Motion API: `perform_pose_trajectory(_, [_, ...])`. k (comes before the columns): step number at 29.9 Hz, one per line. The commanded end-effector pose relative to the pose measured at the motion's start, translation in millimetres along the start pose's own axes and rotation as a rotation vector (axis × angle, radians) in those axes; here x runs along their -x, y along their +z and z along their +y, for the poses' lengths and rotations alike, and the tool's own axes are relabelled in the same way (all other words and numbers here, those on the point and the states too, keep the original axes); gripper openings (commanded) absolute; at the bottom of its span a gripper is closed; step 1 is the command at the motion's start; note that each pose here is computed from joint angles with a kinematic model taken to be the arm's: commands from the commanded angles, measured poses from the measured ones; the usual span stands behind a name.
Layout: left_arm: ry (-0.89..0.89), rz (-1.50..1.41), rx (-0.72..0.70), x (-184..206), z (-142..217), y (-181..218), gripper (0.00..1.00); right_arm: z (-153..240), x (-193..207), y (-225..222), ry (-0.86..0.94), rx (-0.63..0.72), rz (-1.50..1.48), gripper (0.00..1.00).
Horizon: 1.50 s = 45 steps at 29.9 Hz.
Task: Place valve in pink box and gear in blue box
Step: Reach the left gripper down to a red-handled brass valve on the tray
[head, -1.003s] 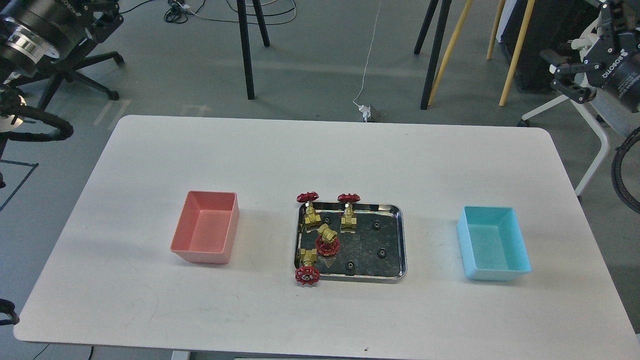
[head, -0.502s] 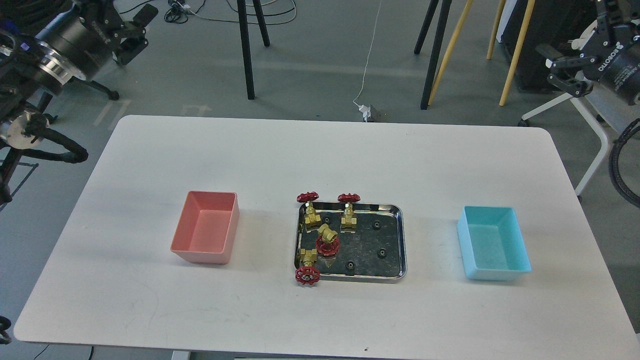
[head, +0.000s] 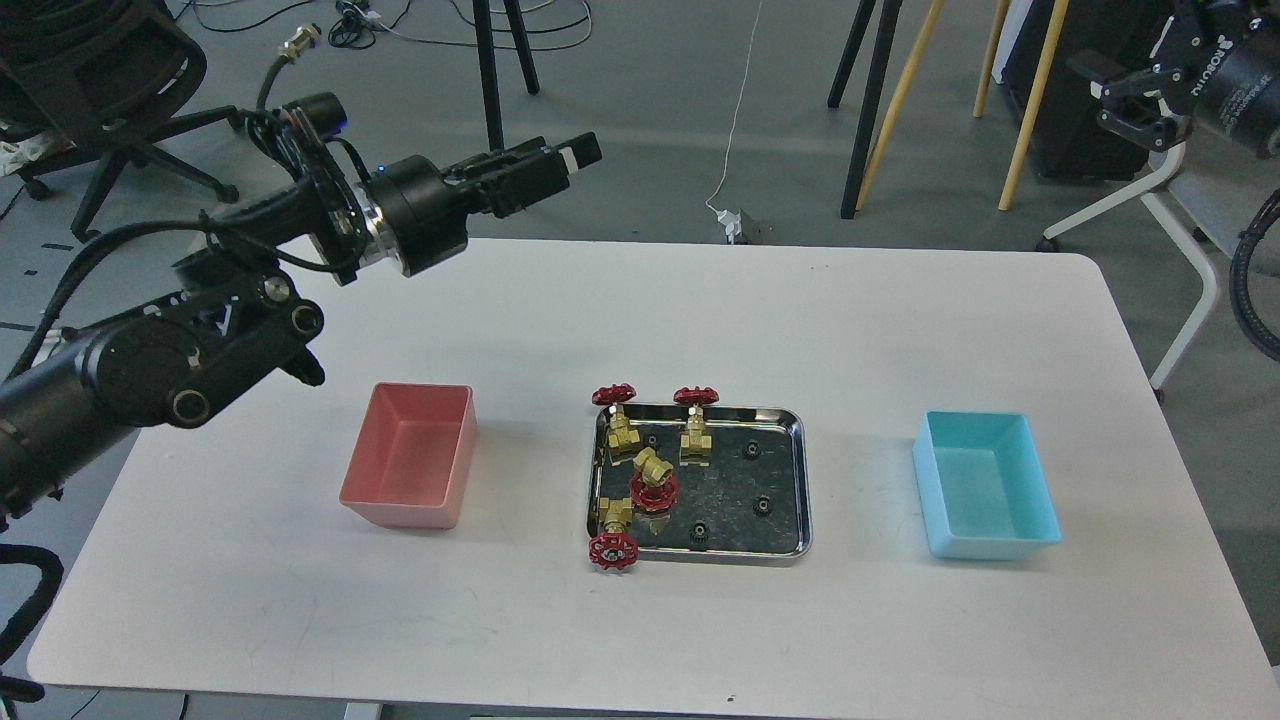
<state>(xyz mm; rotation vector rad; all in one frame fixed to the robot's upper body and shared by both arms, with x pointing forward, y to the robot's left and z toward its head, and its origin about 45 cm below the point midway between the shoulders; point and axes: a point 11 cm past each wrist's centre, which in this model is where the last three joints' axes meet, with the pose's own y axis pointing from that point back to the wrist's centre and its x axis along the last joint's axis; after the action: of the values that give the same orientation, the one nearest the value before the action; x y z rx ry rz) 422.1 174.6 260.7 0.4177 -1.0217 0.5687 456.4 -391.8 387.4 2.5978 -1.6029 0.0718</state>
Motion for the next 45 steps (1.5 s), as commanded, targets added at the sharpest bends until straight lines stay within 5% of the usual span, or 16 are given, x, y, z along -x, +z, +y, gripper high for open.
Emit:
perform_pose_trajectory(1, [0.021, -0.144, 0.041, 35, 0, 10, 0.94, 2, -9, -3, 0.028, 0.002, 0.003, 0.99])
perform_pose_trajectory(11, [-0.048, -0.293, 0.051, 154, 53, 7, 0.94, 3, -16, -5, 0.050, 0.009, 0.006, 0.99])
perform_pose_trajectory(18, [-0.122, -0.204, 0.005, 216, 51, 9, 0.94, 7, -26, -4, 0.081, 0.015, 0.006, 0.99])
perform_pose_trajectory(34, [-0.187, -0.193, -0.076, 257, 27, 3, 0.94, -5, -26, -8, 0.081, 0.038, 0.049, 0.99])
perform_pose_trajectory(45, [-0.199, -0.236, -0.095, 252, 12, -2, 0.93, -8, -27, -5, 0.090, 0.041, 0.040, 0.99])
